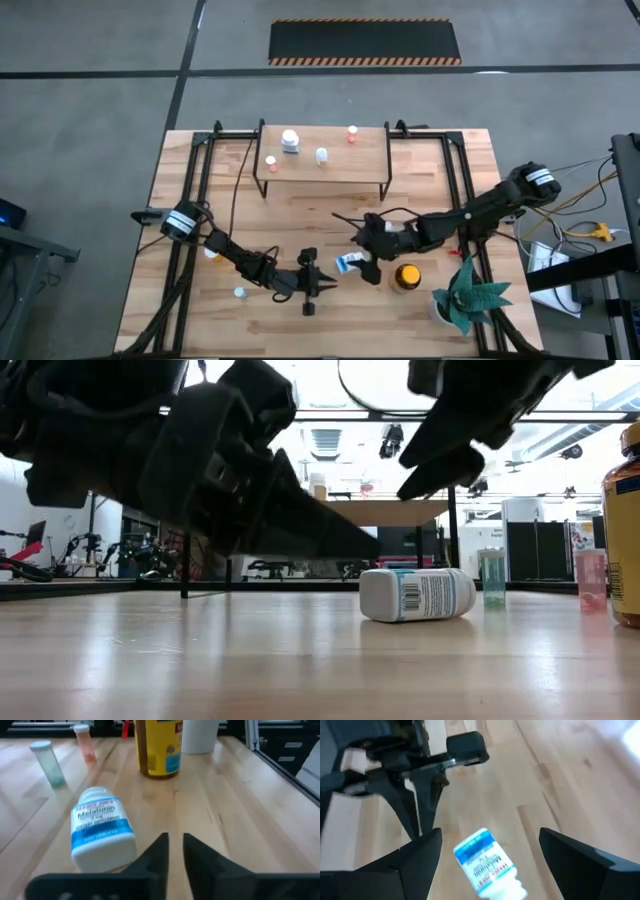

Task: Pick and place medicine bottles onto shelf by color
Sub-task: Put the white and blue blue pill bottle on the shelf

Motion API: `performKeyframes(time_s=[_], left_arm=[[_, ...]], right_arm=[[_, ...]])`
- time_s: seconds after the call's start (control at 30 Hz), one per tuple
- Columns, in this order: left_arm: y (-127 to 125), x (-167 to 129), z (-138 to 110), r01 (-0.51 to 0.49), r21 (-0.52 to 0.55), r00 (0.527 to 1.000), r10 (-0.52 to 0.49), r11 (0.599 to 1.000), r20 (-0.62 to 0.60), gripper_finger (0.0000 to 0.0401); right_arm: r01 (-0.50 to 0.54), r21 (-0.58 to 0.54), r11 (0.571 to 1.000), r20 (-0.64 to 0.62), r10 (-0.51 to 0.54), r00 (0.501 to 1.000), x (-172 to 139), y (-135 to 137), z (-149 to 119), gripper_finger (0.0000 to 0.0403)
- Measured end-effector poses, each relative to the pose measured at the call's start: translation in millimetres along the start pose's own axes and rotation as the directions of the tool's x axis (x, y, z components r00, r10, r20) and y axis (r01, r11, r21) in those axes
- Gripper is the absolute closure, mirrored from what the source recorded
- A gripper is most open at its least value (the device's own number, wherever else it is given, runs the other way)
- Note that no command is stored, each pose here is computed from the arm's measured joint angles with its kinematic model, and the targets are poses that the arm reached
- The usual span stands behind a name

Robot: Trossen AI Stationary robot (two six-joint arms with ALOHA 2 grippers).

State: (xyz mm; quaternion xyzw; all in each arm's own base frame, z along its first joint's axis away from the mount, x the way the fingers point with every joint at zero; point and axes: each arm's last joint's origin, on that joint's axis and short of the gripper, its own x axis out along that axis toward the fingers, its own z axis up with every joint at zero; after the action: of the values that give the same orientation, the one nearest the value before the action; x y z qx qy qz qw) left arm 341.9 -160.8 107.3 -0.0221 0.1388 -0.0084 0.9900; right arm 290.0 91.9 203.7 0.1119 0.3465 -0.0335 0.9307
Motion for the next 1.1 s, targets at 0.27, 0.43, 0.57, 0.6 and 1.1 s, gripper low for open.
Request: performKeyframes(time_s=[0.27, 0.43, 0.57, 0.6, 1.1], left_arm=[[11, 6, 14, -0.076, -0.029, 0.996, 0.078, 0.997, 0.049, 0.0207], [21, 19, 9, -0.230, -0.057, 0.971, 0.233, 0.971, 0.050, 0.0110], [21, 30, -1, -0.244, -0.039, 0.969, 0.245, 0.969, 0.033, 0.0061], [21, 32, -5, -0.244, -0.036, 0.969, 0.245, 0.969, 0.027, 0.0054], [22, 36, -13, -0.244, -0.076, 0.969, 0.246, 0.967, 0.009, 0.0141]], right_arm=[[-0.028, -0.117, 0.993, -0.005, 0.028, 1.000, -9, 20, -11, 0.0078], [-0.002, -0.150, 0.989, -0.033, -0.003, 0.999, -4, 22, -19, 0.0078], [0.010, -0.159, 0.987, -0.058, -0.019, 0.998, -2, 20, -22, 0.0078], [0.011, -0.161, 0.987, -0.061, -0.021, 0.998, -1, 20, -22, 0.0078], [0.022, -0.141, 0.990, -0.057, -0.030, 0.998, -1, 20, -22, 0.0078]])
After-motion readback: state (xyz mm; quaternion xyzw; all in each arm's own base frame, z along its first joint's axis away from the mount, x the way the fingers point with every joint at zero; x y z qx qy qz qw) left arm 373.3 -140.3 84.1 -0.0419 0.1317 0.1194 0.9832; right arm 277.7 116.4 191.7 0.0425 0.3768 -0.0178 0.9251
